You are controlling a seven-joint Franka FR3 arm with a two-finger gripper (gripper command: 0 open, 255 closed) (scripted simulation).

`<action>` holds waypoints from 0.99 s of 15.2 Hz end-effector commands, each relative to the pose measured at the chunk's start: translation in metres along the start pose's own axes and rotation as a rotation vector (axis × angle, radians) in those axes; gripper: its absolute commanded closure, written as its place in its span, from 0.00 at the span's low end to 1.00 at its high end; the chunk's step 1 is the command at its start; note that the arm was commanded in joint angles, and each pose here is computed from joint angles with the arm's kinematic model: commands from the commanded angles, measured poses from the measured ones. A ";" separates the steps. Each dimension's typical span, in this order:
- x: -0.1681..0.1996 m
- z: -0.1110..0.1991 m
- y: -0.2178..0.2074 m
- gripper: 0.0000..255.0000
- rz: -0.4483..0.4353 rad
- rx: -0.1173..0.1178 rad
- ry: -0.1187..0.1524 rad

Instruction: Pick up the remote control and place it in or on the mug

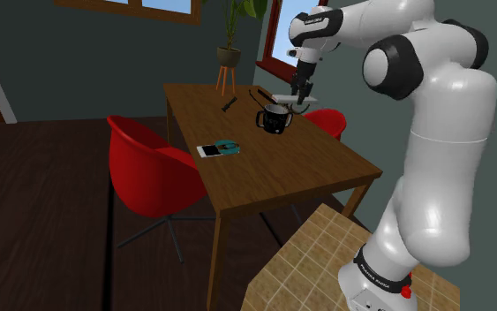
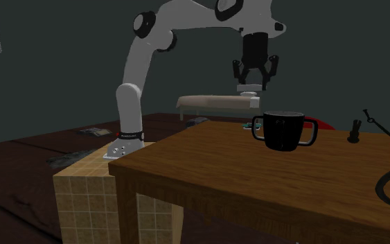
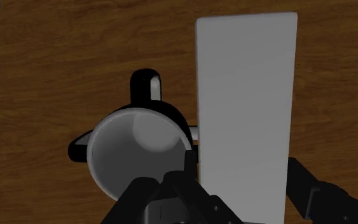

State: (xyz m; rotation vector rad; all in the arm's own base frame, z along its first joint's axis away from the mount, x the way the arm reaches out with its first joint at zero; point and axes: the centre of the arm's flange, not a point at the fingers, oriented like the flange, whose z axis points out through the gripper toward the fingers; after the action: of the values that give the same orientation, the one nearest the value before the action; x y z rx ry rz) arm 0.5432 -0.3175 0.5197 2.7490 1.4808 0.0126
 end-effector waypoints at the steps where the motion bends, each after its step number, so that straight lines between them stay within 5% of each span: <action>1: 0.011 0.002 0.023 1.00 -0.002 0.001 0.003; 6: 0.034 0.003 0.091 1.00 -0.002 0.001 0.003; 15: 0.034 0.050 0.090 1.00 -0.002 0.001 0.003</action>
State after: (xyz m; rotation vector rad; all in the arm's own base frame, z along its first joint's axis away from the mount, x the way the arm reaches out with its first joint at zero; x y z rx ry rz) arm 0.6377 -0.3378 0.4769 2.7500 1.4850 0.0158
